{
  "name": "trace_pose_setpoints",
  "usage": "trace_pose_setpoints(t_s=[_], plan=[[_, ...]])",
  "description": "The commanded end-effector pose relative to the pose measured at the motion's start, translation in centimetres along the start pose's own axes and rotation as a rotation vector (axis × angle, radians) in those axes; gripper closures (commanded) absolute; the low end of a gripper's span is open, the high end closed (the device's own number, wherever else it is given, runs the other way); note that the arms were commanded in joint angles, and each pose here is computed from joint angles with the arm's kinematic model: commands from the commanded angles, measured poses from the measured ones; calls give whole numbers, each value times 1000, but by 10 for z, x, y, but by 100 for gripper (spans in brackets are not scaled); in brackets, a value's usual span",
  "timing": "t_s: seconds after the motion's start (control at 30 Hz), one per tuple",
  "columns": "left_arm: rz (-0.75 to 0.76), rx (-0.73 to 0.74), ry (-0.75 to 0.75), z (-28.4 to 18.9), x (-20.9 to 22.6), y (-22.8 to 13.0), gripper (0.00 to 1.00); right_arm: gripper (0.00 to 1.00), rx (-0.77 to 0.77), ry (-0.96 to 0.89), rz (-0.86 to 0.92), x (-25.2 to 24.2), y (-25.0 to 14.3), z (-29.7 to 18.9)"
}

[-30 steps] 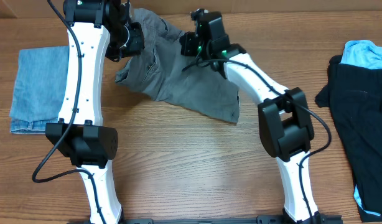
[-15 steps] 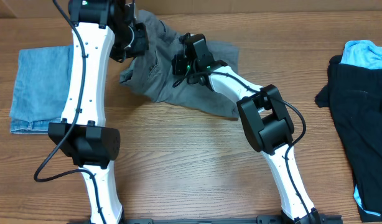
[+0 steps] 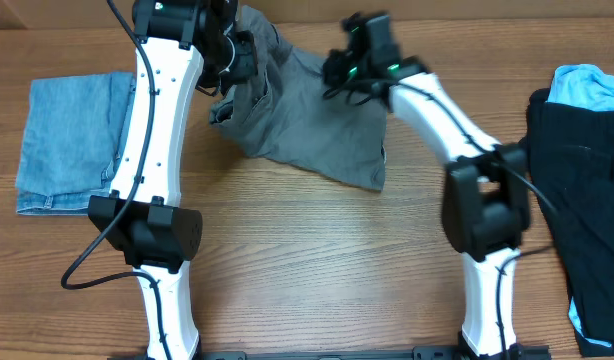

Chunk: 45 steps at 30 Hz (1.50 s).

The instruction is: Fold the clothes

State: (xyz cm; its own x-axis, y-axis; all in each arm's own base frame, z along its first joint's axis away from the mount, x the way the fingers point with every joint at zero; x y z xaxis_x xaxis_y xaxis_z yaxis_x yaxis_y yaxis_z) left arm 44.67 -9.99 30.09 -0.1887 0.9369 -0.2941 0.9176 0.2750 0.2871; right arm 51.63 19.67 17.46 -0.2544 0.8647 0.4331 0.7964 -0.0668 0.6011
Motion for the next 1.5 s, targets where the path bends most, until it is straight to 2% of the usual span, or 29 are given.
trace_pose_setpoints(t_s=[0.0,0.23,0.53,0.83,1.0,1.17,1.47], plan=[[10,-31,-34,-4,-18,-3,93,95,-39,-1,-7,0,24,-46],[46,-53,-67,3,-39,-5,93,96,141,-95,56,-40,-6,-52],[99,-79,-68,13,-65,-14,92,96,257,-261,60,-70,-50,-40],[124,-57,-30,41,-74,-19,96,96,349,-292,90,-91,-96,-26],[125,-58,-32,41,-74,-19,96,96,396,-291,99,-91,-115,-22],[134,-77,-49,41,-80,-18,96,96,432,-208,98,-74,-124,-17],[189,-103,-113,41,-113,-31,95,96,474,-193,68,-43,-138,-8]])
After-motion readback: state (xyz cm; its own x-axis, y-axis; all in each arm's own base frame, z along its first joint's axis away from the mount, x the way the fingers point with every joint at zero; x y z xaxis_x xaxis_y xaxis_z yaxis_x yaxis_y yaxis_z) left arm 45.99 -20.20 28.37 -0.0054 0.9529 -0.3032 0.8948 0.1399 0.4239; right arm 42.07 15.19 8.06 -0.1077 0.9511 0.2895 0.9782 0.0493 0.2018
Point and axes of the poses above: each gripper's point midway between its finger pads, its own z axis out along the fingers, its own x axis along the line the jaws close on, y = z × x, the point moved 8 cm from there along -z, back along the fingers, and after that the axes turned 9 degrees about -z, right-handed, at the moved point
